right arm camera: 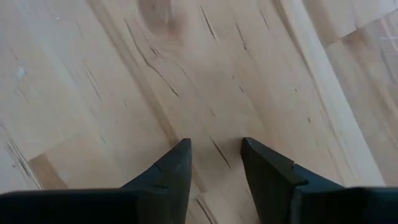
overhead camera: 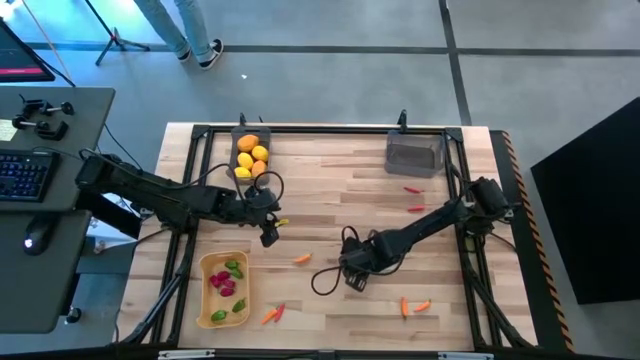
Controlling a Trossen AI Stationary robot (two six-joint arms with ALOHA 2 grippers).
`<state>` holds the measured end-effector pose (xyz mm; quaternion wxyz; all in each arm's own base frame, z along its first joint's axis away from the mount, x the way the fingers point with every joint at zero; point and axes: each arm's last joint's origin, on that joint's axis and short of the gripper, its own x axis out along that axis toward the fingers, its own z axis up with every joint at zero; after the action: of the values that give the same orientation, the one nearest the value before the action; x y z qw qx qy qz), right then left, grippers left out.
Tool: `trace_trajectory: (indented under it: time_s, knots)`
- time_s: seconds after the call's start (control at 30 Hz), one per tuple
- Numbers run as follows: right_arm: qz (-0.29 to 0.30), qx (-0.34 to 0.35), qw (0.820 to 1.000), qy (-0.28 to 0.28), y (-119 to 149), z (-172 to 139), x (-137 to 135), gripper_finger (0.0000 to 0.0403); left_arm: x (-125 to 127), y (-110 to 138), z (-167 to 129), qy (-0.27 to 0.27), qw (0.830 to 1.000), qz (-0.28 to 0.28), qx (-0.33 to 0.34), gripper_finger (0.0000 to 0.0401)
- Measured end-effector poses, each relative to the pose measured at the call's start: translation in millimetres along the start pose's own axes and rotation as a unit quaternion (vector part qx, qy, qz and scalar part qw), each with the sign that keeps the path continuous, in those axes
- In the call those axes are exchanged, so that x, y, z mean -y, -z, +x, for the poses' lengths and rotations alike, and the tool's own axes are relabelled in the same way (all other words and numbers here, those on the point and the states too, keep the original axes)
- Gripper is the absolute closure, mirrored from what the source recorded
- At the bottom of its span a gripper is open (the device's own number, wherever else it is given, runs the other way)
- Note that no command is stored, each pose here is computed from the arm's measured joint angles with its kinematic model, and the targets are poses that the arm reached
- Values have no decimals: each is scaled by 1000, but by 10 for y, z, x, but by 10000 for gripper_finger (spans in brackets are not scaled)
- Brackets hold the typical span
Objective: Sort produce into baskets
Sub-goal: Put the center red chili into the right black bin
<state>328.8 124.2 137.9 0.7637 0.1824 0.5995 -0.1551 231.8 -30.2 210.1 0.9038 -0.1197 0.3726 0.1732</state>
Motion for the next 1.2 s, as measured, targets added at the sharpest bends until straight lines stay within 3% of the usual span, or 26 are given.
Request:
trace_trajectory:
  time_s: [0.13, 0.3, 0.5, 0.63, 0.8, 0.97, 1.2]
  knots:
    - [6, 5, 1000, -8, -51, -74, 51, 292, 0, -1, 0, 0, 1000, 4, 0, 201]
    - [80, 65, 994, 21, -140, -529, 270, 303, 1, -1, 0, 2, 1000, 4, -1, 201]
    - [98, 111, 989, 10, 145, -1078, 409, 278, 6, 0, 0, 10, 1000, 3, -4, 201]
    - [85, 79, 993, -29, 539, -1027, 422, 236, 6, 0, 0, 10, 1000, -5, -4, 201]
    - [61, 79, 993, -58, 706, -764, 455, 199, 4, -2, 0, 6, 1000, -23, -1, 201]
    - [44, 94, 993, -64, 652, -503, 570, 201, 2, -3, 0, 2, 1000, -23, 1, 201]
    - [-16, 87, 993, -82, 597, -392, 617, 231, -8, -8, 0, -15, 999, -27, 10, 201]
